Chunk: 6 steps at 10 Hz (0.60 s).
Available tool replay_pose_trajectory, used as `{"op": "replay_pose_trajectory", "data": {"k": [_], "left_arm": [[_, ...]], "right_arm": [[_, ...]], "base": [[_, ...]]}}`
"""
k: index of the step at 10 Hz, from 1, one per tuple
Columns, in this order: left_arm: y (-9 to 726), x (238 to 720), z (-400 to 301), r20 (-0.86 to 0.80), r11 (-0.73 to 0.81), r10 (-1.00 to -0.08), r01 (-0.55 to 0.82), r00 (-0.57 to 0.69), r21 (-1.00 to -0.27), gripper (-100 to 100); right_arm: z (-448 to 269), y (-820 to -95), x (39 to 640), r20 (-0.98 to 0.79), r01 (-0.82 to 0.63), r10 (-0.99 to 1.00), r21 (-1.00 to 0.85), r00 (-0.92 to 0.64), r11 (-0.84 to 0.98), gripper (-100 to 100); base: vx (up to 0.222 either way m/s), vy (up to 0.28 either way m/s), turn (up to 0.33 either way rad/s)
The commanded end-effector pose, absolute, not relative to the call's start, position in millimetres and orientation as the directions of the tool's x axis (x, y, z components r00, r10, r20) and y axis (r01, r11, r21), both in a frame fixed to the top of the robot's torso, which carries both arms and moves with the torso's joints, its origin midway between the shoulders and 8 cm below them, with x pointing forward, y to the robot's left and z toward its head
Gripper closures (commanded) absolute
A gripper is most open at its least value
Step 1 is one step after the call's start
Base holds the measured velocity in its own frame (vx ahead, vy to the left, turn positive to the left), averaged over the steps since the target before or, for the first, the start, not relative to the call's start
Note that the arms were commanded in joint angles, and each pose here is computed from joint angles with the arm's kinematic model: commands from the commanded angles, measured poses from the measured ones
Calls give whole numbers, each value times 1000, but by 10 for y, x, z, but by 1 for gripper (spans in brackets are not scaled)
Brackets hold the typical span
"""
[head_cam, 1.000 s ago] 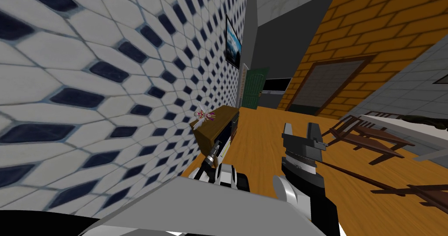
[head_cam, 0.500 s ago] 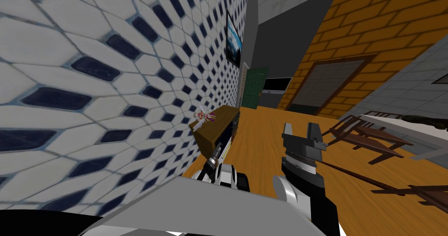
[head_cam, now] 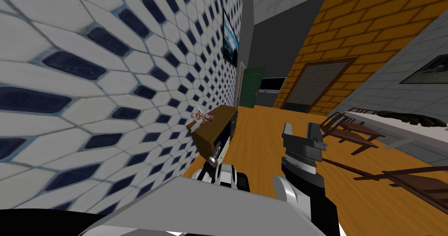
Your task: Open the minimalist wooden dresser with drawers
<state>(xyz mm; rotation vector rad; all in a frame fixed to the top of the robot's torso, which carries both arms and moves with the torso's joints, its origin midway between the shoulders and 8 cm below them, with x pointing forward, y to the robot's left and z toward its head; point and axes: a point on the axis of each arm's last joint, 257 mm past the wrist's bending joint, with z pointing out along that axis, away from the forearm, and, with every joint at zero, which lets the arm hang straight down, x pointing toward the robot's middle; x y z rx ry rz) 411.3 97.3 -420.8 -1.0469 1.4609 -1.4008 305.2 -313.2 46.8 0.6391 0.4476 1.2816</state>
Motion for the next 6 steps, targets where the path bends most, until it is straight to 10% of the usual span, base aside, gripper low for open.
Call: {"op": "replay_pose_trajectory", "data": {"k": [1,6], "left_arm": [[1106,4230,-4182,-26,31,-963,-15,-270,-999,-100],[1353,4348,-4172,-25,29,-977,-16,-210,-999,-100]], "right_arm": [[468,-3132,3052,41,-734,970,662,239,153,0],[468,-3132,3052,41,-734,970,662,239,153,0]], "base": [[-44,8,-195],[-31,-2,-95]]}}
